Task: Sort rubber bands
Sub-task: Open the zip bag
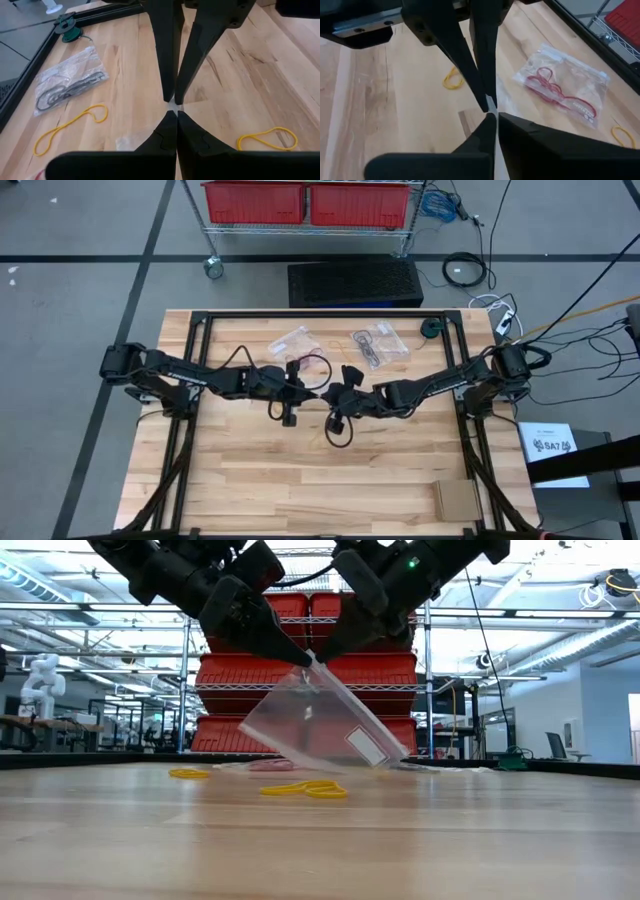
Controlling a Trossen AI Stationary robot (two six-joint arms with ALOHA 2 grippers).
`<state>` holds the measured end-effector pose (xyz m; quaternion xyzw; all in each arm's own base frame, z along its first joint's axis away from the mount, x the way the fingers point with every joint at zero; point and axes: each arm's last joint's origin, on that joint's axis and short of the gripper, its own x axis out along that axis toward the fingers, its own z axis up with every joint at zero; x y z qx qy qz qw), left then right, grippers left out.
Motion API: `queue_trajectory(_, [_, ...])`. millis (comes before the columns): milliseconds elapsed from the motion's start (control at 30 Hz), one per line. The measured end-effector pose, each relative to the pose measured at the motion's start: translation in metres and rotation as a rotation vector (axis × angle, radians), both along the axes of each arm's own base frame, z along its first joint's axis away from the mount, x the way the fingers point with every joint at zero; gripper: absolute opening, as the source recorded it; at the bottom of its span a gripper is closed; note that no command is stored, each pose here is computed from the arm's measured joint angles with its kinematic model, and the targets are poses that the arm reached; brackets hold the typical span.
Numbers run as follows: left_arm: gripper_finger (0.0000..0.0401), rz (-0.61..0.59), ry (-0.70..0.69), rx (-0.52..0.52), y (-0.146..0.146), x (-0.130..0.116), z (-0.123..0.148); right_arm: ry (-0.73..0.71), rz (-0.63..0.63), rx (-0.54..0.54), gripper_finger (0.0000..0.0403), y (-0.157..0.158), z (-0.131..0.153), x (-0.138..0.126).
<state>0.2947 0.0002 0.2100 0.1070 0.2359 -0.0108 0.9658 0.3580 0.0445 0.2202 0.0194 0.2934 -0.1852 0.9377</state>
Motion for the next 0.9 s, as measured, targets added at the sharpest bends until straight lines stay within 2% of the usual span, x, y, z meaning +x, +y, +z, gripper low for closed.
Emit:
queue_trajectory(300, [0.0001, 0.022, -0.015, 0.012, 0.001, 0.000, 0.002, 0.076, -0.009, 0.009, 0.0002, 0.010, -0.006, -0.007])
queue_trajectory(600, [0.0001, 0.035, -0.068, -0.007, 0.001, -0.010, 0.020, 0.170, -0.044, 0.038, 0.0000, 0.019, -0.014, -0.018])
queue_trajectory(767, [0.0001, 0.035, -0.056, -0.008, 0.001, -0.011, 0.019, 0.108, -0.028, 0.047, 0.0006, 0.026, -0.008, -0.014])
queue_trajectory(900, [0.0001, 0.035, -0.043, -0.008, 0.001, -0.012, 0.018, 0.065, 0.004, 0.009, 0.0035, 0.027, 0.007, -0.006])
